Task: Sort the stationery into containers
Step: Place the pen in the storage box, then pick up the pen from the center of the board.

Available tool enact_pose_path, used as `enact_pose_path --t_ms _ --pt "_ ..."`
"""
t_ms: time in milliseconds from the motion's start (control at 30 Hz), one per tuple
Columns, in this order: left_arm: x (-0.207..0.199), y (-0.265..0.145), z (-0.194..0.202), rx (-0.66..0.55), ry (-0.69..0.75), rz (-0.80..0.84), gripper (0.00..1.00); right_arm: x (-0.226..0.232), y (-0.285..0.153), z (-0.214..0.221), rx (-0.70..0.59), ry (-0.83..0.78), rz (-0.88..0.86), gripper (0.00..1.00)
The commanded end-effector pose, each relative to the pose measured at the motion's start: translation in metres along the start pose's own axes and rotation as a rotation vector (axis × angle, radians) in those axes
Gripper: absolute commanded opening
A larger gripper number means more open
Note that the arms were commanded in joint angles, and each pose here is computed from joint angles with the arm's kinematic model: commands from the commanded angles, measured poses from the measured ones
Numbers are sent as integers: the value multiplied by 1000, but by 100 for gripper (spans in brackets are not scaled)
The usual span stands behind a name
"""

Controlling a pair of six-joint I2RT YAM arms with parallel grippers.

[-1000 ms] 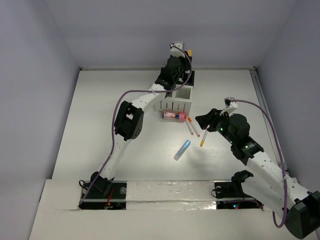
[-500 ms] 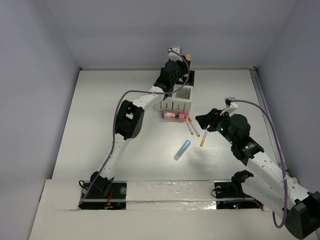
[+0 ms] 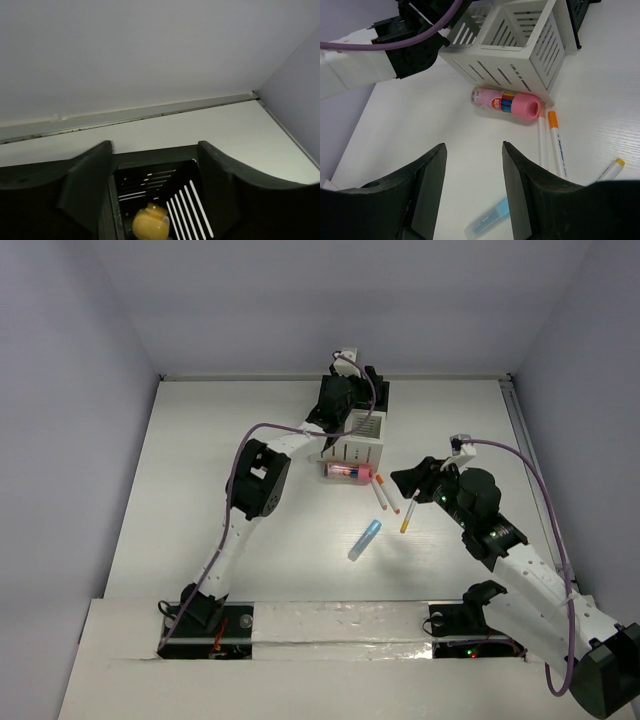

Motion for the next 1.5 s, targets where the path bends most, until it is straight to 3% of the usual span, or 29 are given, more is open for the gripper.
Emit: enact_pose_path --t_ms 0,200,300,467,567,600,633,800,900,1467 --pt "-30 -11 -85 -156 30 48 68 8 0 -9 -50 -1 -41 54" --pt "-50 -34 -151 -245 81 66 70 7 1 -10 -49 -3 -36 54" --pt "-66 -64 -191 -290 99 79 67 7 1 -10 -50 -3 -34 54" --pt "-81 -118 -182 -198 114 90 60 7 -2 -12 -61 -5 -24 55" --pt "-80 -167 -136 -72 107 59 52 6 -4 -14 -77 -5 -14 54" --pt "-68 -186 -97 23 126 28 49 6 -4 -15 -80 -3 -11 54" --pt "-80 -204 -89 49 124 48 48 6 -5 -16 -86 -3 -10 54" --pt "-84 -268 4 343 199 43 48 8 -13 -23 -127 4 -2 54" --pt "-80 -289 39 456 161 52 48 7 -16 -25 -135 -1 8 54" --pt "-106 -316 104 688 226 173 55 -2 -19 -31 -175 -13 92 55"
Point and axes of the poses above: each gripper's point midway between its finger pads, its own y axis out along the fingers, its own x axis along the line the jaws close on, z = x × y, the point moved 6 cm from there along -y, back along the fingers, and after that the axes turned 1 degree about -y, right-handed, at the moved point
